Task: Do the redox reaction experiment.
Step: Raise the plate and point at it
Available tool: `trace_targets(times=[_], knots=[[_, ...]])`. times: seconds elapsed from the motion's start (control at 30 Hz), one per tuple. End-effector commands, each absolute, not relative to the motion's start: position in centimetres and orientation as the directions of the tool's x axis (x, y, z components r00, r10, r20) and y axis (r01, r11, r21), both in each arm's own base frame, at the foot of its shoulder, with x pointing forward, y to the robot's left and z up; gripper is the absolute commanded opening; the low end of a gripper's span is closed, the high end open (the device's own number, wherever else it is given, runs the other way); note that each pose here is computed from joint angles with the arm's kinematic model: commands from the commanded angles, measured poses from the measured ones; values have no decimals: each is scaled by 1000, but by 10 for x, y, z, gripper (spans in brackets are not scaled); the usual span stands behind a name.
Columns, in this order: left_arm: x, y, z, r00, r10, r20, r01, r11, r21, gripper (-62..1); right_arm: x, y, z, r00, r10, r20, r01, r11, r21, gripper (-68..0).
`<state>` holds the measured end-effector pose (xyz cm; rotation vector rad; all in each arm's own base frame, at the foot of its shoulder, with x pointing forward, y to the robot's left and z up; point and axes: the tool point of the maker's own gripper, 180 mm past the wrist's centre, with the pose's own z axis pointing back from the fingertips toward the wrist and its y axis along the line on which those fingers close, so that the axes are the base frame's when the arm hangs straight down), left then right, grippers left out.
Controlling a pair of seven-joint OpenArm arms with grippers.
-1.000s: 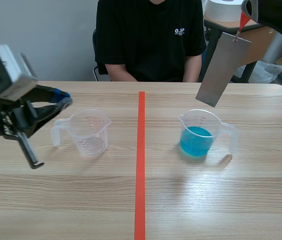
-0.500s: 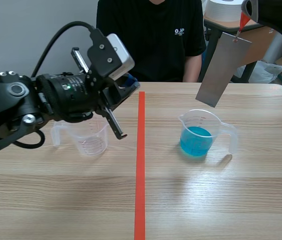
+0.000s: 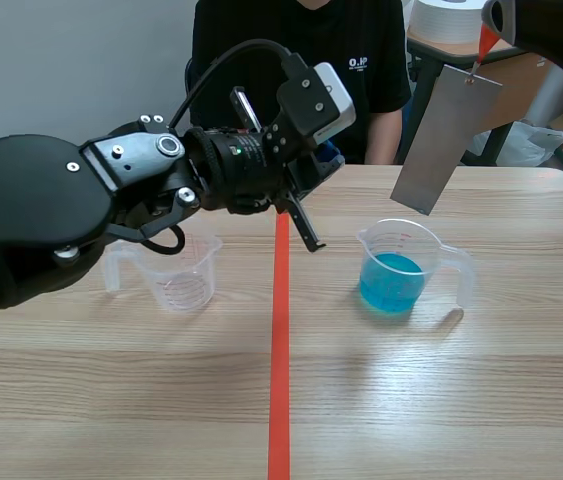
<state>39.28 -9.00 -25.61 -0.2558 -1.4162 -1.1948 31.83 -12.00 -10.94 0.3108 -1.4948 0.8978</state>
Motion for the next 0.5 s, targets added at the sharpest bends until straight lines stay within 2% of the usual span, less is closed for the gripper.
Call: trace_targets(times=[0.0, 0.3, 0.47], knots=[[392, -102, -246, -301, -444, 844, 746, 442, 498, -560, 319, -121, -98, -192, 319, 928, -664, 654, -362, -658], [395, -114, -260, -275, -431, 859, 774, 431, 464, -560, 319, -121, -98, -192, 319, 928, -664, 654, -362, -658], [389, -119, -263, -277, -422, 863, 806, 387, 447, -560, 319, -121, -98, -192, 319, 928, -664, 654, -362, -658]])
